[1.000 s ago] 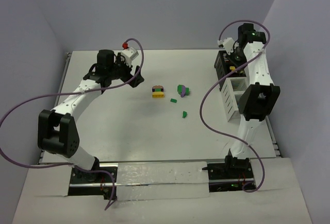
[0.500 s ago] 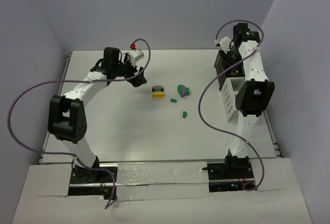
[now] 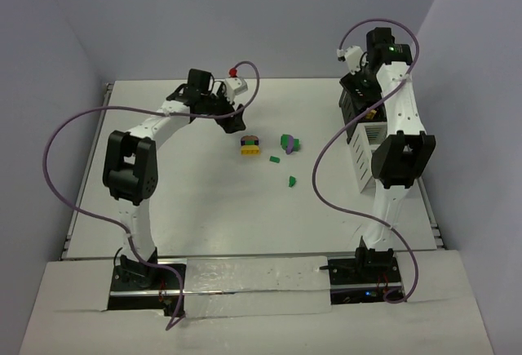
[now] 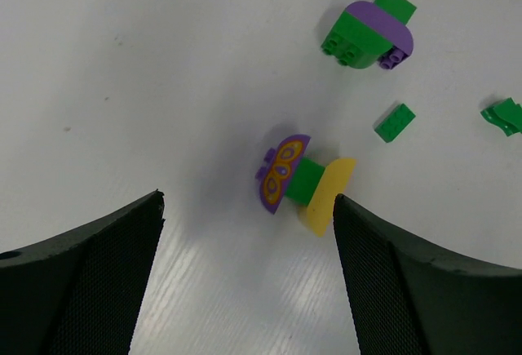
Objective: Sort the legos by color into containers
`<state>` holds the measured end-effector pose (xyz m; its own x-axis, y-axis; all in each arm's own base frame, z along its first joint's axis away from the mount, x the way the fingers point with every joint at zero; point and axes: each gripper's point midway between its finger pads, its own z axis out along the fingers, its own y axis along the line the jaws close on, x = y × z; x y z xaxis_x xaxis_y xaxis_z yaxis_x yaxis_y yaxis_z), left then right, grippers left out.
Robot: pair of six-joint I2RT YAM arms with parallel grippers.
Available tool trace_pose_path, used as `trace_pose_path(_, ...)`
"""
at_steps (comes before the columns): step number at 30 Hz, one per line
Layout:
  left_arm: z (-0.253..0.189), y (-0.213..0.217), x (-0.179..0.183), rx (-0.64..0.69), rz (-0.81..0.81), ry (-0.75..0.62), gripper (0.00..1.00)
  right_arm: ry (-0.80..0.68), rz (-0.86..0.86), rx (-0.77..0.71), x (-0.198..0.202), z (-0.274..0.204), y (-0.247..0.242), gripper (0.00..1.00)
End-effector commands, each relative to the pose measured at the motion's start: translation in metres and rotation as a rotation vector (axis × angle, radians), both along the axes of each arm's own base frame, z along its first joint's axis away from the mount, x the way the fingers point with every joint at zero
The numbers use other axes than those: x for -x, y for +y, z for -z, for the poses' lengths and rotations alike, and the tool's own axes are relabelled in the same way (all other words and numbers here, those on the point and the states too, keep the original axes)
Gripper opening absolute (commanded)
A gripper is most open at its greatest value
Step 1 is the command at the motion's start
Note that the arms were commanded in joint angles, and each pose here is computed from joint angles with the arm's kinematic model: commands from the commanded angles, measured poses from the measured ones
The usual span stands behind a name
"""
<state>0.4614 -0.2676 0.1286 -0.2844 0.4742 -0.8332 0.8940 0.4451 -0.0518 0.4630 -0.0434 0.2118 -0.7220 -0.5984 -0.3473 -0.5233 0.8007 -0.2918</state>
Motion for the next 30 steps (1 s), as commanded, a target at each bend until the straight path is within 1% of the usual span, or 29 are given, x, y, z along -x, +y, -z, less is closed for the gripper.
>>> trace_pose_path(1,0.002,-0.024,0.002,-0.019,0.12,-0.033,0.9,-0.131,0.027,-0.158,0.02,-0.06,0.035,0.88)
trace_pose_path(3,0.006,-0.027,0.006,-0.014,0.157,-0.009,0.89,-0.126,0.031,-0.199,0.024,-0.063,0.044,0.91)
trace_pose_path(4,0.001,-0.03,0.002,-0.013,0.183,-0.03,0.89,-0.12,0.035,-0.22,0.027,-0.064,0.047,0.92)
trace_pose_path(6,0.013,-0.032,0.005,-0.034,0.207,0.018,0.9,-0.105,0.032,-0.266,0.033,-0.064,0.061,0.93)
trace_pose_path(8,0.013,-0.034,0.006,-0.037,0.235,0.03,0.93,-0.089,0.027,-0.311,0.039,-0.065,0.075,0.95)
trace_pose_path(12,0.023,-0.028,0.023,-0.069,0.344,0.001,0.99,-0.039,0.024,-0.331,0.05,-0.052,0.082,0.97)
trace_pose_path(16,0.029,-0.026,0.031,-0.092,0.436,-0.047,0.99,-0.025,0.015,-0.342,0.053,-0.052,0.084,0.99)
trace_pose_path(17,0.034,-0.026,0.036,-0.096,0.45,-0.026,0.99,-0.023,0.015,-0.345,0.052,-0.052,0.085,0.99)
trace_pose_path(19,0.04,-0.028,0.038,-0.111,0.498,-0.03,0.99,-0.004,0.01,-0.37,0.055,-0.05,0.09,1.0)
trace_pose_path(22,0.049,-0.028,0.037,-0.143,0.506,-0.054,0.99,0.011,0.008,-0.408,0.057,-0.049,0.096,1.0)
trace_pose_path(26,0.061,-0.027,0.023,-0.166,0.463,-0.134,0.99,0.007,0.024,-0.458,0.057,-0.051,0.105,1.0)
trace_pose_path(30,0.065,-0.031,0.013,-0.171,0.435,-0.183,0.99,0.031,0.029,-0.499,0.061,-0.049,0.111,1.0)
